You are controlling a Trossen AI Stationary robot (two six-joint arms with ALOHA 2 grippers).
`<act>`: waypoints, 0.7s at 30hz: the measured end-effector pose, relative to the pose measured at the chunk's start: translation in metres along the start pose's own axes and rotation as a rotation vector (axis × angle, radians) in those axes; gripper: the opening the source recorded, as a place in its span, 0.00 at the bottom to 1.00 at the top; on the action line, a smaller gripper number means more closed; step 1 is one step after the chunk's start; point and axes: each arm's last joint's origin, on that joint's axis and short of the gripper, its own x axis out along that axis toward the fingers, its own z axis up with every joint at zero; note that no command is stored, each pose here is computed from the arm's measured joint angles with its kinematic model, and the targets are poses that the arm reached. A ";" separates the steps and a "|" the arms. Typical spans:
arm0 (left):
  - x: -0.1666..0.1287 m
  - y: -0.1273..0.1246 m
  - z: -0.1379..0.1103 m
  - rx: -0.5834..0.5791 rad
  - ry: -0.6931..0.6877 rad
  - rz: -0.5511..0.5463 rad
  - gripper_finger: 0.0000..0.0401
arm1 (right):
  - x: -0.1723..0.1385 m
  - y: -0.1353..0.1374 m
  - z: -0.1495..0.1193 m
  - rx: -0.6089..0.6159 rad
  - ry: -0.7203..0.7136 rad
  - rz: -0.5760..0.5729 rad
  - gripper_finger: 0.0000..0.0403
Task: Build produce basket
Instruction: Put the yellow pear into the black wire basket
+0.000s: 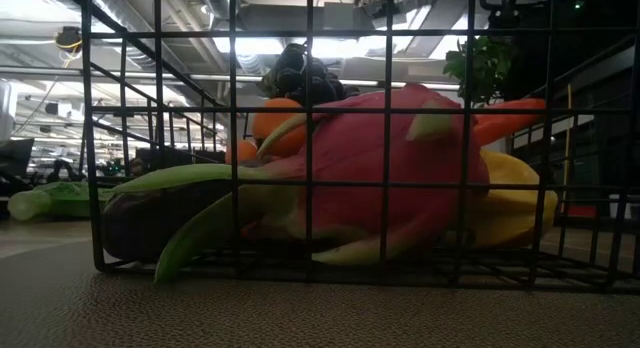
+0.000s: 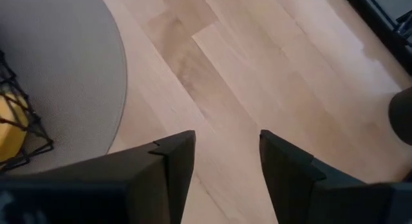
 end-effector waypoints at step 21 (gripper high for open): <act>0.058 -0.010 -0.053 0.213 0.088 0.256 0.31 | 0.000 0.006 0.004 0.091 -0.009 0.093 0.40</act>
